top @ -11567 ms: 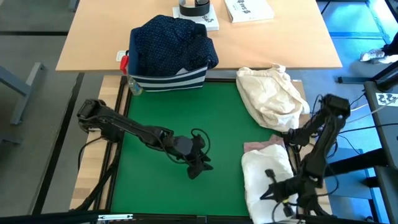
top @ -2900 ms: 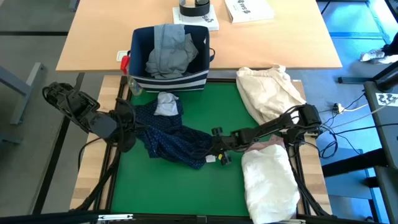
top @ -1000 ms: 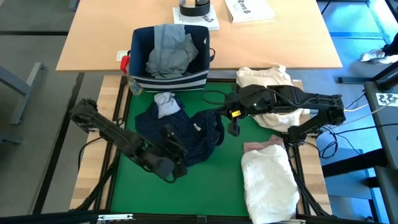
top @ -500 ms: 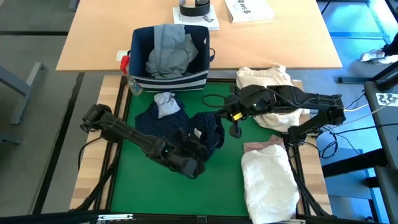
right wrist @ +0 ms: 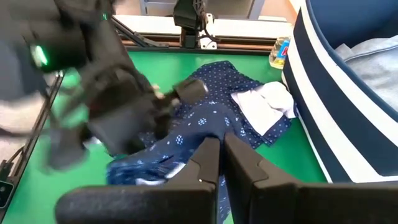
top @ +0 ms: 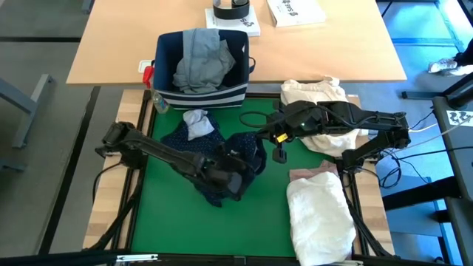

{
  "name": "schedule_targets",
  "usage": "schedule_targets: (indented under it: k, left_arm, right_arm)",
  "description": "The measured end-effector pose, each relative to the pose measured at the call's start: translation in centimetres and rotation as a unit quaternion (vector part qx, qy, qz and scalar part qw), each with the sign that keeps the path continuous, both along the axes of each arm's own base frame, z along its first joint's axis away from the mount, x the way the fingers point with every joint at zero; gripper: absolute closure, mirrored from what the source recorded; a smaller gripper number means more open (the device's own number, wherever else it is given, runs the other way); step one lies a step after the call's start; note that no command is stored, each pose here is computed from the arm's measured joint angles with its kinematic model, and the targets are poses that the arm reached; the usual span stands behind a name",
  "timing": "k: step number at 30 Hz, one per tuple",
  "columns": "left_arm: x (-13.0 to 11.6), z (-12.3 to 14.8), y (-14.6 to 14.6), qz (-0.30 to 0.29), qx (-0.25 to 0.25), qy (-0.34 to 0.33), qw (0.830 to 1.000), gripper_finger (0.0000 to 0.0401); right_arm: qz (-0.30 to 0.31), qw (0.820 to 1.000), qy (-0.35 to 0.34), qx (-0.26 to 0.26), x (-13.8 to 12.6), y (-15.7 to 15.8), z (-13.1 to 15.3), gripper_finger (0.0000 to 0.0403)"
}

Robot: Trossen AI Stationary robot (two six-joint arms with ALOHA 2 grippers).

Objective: Fold laundry
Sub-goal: Fold the blue polo shirt

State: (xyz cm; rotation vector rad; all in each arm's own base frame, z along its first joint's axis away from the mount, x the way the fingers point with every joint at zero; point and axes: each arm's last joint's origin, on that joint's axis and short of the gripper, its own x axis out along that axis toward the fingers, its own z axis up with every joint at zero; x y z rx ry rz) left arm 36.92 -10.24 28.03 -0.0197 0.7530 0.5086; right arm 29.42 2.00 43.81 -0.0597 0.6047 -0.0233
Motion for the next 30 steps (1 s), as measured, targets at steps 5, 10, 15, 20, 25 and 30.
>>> schedule_targets:
  k: [5, 10, 15, 20, 25, 30]
  left_arm:
    - [-3.4, 4.8, 0.3, -0.093, -0.094, -0.008, 0.991, 0.0394]
    - [-9.1, 10.4, 1.0, -0.14, -0.148, -0.057, 0.977, 0.0398]
    - [-14.5, 13.8, 2.3, -0.138, -0.143, -0.095, 0.975, 0.0399]
    - [-19.2, 15.2, 4.0, -0.084, -0.119, -0.109, 0.983, 0.04]
    - [-21.9, 15.6, 5.2, -0.025, -0.084, -0.123, 0.989, 0.04]
    - [-22.2, 15.8, 5.4, -0.019, -0.076, -0.131, 0.988, 0.04]
  right_arm:
    - [0.0, 1.0, -0.001, 0.0, 0.0, 0.0, 0.0, 0.0391]
    - [-0.003, 1.0, -0.008, 0.004, 0.4, 0.0, 0.0, 0.0391]
    - [-0.021, 0.999, -0.031, 0.02, 1.7, 0.1, -0.2, 0.0391]
    - [-0.046, 0.995, -0.057, 0.062, 3.3, 0.2, -0.6, 0.0391]
    - [-0.063, 0.995, -0.036, 0.075, 5.3, 0.3, -2.4, 0.0362]
    - [-0.061, 0.997, 0.023, 0.049, 6.0, 0.3, -4.3, 0.0293]
